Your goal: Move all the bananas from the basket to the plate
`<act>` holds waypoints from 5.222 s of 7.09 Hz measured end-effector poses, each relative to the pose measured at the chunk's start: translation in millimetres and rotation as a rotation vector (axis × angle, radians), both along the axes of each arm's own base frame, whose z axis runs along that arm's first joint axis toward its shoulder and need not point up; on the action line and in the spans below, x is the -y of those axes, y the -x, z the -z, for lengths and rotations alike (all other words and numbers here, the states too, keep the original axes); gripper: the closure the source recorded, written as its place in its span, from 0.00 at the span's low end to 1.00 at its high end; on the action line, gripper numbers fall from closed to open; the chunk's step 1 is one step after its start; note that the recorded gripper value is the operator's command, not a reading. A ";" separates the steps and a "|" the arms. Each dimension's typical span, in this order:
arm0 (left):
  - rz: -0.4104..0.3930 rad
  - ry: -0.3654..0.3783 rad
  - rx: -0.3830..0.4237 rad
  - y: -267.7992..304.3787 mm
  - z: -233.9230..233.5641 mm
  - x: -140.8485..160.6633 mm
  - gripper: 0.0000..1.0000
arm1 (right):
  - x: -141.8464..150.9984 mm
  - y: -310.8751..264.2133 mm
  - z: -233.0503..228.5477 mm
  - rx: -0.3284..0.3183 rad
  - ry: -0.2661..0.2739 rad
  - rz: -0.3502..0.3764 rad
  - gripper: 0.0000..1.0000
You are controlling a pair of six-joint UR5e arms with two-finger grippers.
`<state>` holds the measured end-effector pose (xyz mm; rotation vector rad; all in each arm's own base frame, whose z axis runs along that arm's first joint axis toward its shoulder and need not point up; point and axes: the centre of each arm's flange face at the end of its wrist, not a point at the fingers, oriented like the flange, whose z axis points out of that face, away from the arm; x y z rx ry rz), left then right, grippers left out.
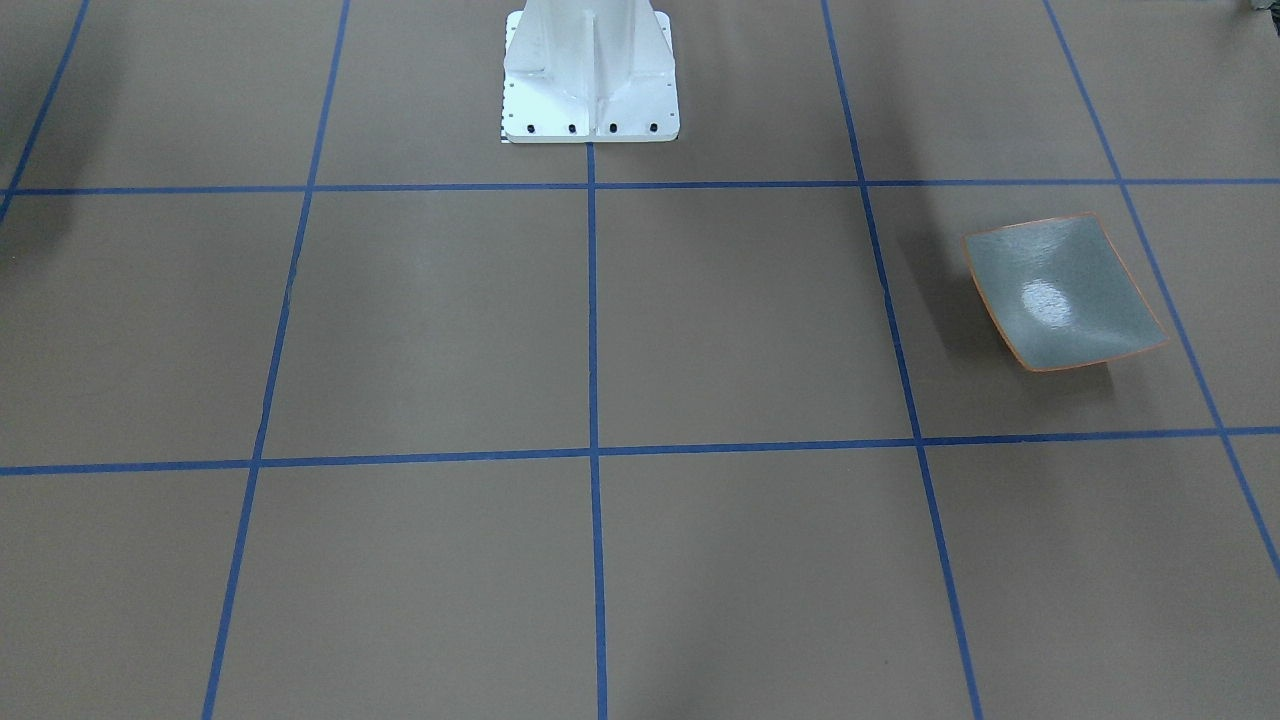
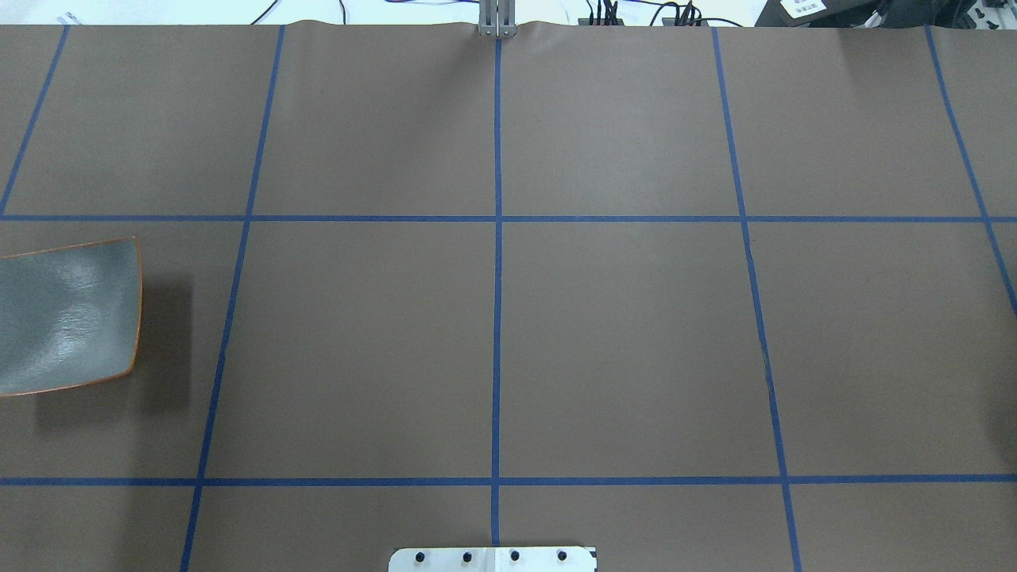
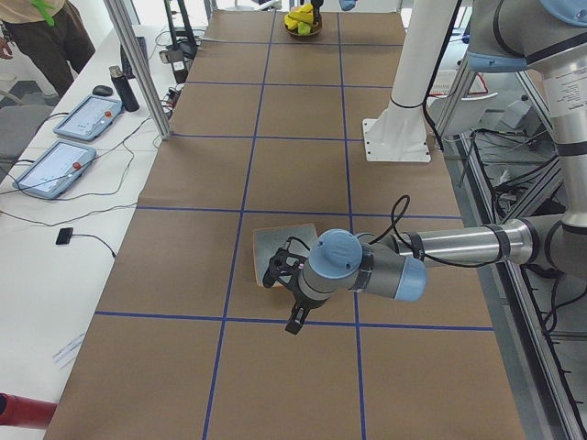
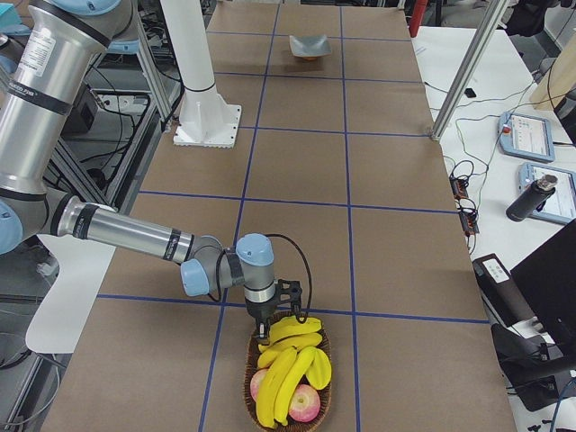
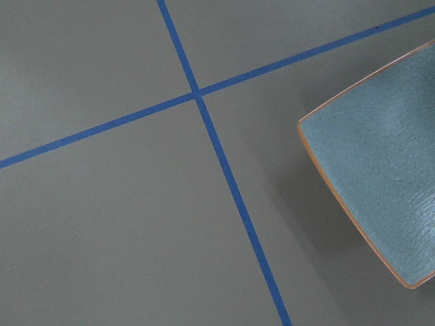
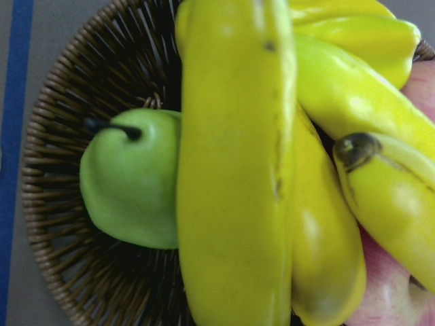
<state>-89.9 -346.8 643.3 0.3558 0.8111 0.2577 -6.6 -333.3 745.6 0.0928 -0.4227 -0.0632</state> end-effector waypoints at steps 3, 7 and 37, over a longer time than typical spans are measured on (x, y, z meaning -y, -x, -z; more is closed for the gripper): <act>0.000 0.004 0.000 0.1 -2.1 0.2 0.00 | -6.2 -2.5 16.1 0.014 -0.020 0.006 1.00; 0.002 -0.002 0.000 0.3 1.3 3.1 0.00 | -22.6 -25.2 50.8 0.052 -0.096 0.045 1.00; 0.157 0.137 -0.810 -456.8 565.1 110.9 0.00 | 19.8 404.9 623.9 0.378 -0.409 0.077 1.00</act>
